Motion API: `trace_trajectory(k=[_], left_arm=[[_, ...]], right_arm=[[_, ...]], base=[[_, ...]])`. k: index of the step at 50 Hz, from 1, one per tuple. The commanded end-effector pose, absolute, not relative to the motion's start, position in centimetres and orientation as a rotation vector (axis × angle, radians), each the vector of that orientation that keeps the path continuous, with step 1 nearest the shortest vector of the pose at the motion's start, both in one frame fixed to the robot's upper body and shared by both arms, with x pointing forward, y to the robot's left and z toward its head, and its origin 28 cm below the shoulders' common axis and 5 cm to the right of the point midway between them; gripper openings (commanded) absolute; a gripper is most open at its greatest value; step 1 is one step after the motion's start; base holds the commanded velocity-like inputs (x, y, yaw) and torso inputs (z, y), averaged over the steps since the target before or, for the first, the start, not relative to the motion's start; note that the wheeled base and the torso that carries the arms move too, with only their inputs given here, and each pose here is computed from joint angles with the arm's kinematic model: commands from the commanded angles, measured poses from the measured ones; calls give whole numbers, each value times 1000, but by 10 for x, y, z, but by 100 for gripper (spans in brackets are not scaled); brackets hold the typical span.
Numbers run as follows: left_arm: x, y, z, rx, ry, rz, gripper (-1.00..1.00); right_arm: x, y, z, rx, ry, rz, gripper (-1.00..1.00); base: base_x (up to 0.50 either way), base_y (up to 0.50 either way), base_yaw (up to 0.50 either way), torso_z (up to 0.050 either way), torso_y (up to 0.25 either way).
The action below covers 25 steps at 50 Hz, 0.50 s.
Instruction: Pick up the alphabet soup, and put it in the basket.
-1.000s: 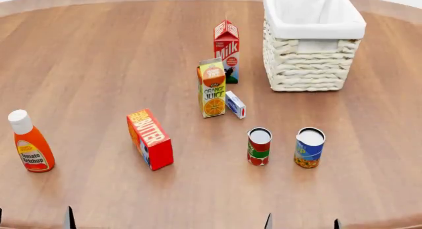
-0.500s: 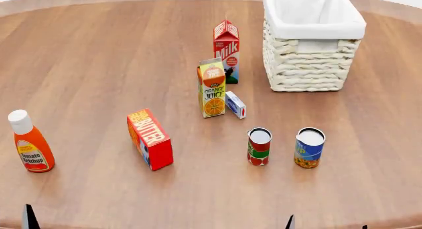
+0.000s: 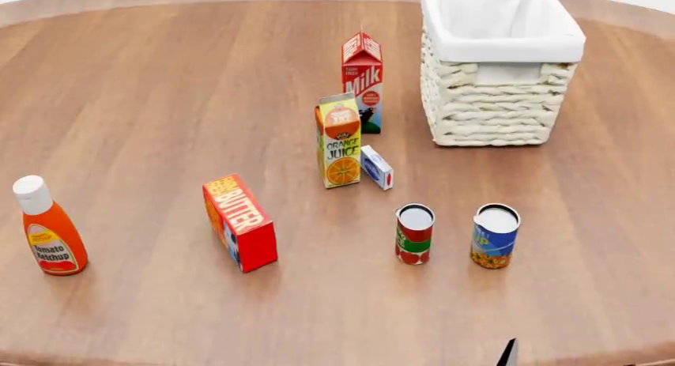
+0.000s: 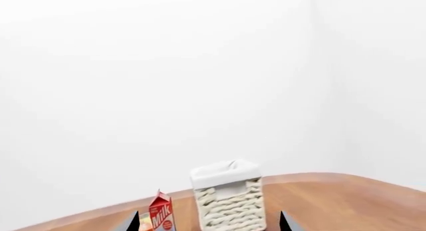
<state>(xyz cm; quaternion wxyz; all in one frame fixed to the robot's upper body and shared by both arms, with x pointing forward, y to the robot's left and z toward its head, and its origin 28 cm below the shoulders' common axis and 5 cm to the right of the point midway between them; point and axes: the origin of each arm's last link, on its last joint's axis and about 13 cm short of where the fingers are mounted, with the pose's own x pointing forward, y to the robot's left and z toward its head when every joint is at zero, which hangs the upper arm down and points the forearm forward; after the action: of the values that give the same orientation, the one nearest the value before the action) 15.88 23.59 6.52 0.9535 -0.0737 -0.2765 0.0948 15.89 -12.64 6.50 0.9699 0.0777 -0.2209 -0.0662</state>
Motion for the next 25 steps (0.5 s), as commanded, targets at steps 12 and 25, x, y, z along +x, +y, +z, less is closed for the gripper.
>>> trace_trajectory(k=[12, 25], left_arm=[[157, 240, 68, -165, -580, 220, 100], [159, 239, 67, -161, -571, 215, 100]], right_arm=[[157, -130, 67, 159, -471, -158, 100], [159, -129, 66, 155, -448, -156, 100]], base=[[0, 0, 0, 0, 0], [-13, -78, 0, 0, 0]])
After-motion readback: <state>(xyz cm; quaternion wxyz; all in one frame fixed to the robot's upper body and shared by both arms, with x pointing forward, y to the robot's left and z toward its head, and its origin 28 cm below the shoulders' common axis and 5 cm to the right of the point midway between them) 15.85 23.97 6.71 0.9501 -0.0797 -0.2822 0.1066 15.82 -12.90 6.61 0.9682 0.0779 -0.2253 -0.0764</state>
